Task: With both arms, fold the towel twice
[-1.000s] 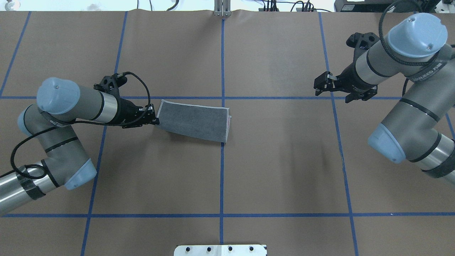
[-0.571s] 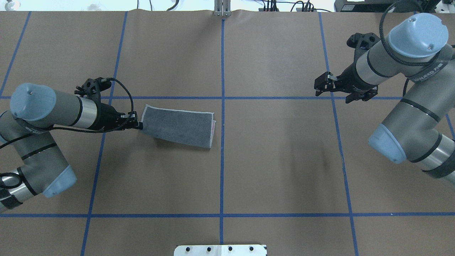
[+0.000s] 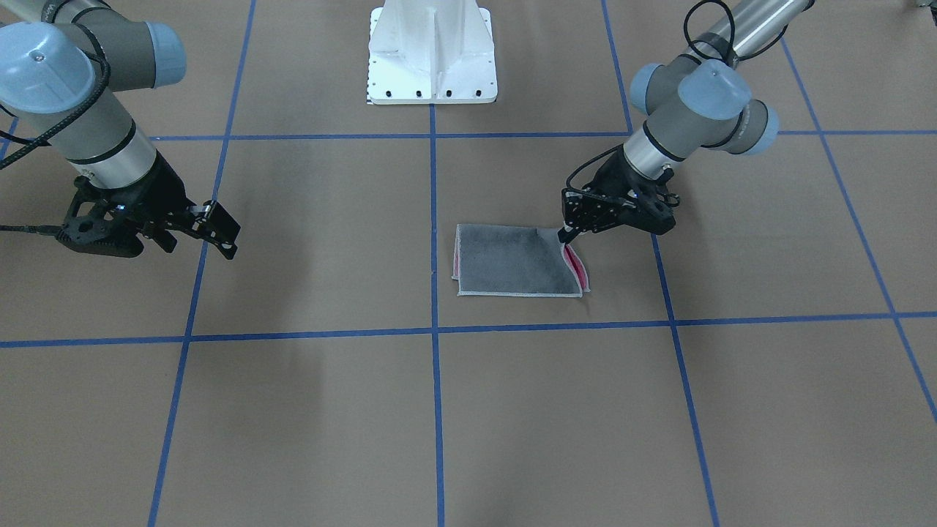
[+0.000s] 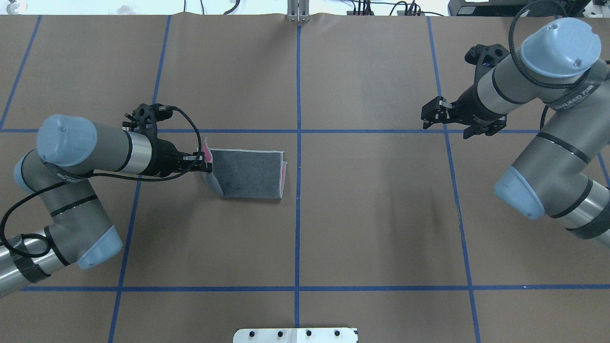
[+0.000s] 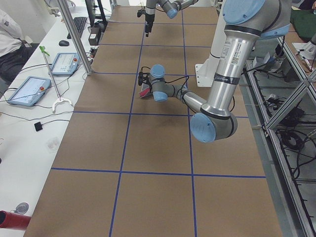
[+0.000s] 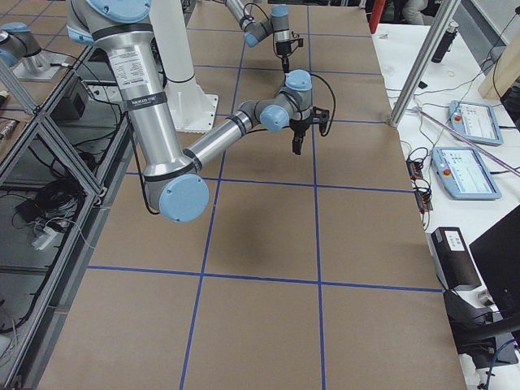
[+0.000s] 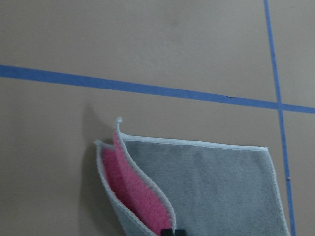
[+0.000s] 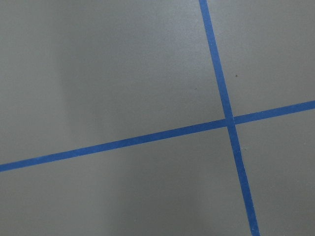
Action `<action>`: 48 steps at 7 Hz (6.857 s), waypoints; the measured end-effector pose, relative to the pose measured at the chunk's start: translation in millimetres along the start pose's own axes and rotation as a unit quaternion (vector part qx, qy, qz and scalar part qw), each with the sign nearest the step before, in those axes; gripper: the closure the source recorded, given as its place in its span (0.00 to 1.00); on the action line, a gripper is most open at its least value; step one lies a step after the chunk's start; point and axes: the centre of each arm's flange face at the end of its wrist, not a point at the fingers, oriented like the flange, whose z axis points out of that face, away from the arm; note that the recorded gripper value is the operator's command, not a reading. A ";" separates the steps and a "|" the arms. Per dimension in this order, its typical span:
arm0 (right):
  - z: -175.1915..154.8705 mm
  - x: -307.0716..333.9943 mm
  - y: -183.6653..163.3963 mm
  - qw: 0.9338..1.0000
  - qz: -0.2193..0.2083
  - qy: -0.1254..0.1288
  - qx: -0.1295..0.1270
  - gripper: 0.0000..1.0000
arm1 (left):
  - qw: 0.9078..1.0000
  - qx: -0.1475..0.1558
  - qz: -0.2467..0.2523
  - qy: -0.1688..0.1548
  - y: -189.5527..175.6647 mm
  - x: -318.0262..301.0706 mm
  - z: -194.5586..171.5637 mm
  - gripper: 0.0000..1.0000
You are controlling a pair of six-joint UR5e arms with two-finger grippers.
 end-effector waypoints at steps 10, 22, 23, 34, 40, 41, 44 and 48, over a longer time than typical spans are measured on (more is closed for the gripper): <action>0.9 -0.5 -0.1 1.000 0.000 -0.001 -0.001 0.00 | 1.000 -0.004 -0.015 -0.011 -14.7 177.9 42.5 1.00; 9.6 58.8 -9.4 0.999 -0.037 0.031 -0.004 0.00 | 0.988 -0.029 0.051 -0.142 -8.5 71.8 -14.4 0.00; 6.0 99.5 -18.5 0.997 -0.060 0.046 -0.004 0.00 | 0.982 -0.041 0.084 -0.167 -3.1 37.2 -44.8 0.00; -97.5 439.4 -14.4 0.986 -0.132 0.089 -0.046 0.00 | 0.953 -0.131 0.092 -0.258 -66.1 -345.9 -362.6 0.00; -104.9 422.1 -31.0 0.986 -0.138 0.084 -0.032 0.00 | 0.961 -0.144 0.116 -0.206 -49.9 -392.0 -402.8 0.00; -104.7 422.4 -31.1 0.986 -0.137 0.084 -0.032 0.00 | 0.965 -0.135 0.103 -0.199 -49.3 -394.0 -411.9 0.00; -108.1 444.4 -22.3 0.989 -0.117 0.088 -0.033 0.00 | 0.966 -0.129 0.099 -0.203 -53.0 -404.2 -416.1 0.00; -136.2 527.5 21.2 0.994 -0.044 0.098 -0.015 0.00 | 0.964 -0.124 0.109 -0.207 -50.6 -400.6 -419.5 0.00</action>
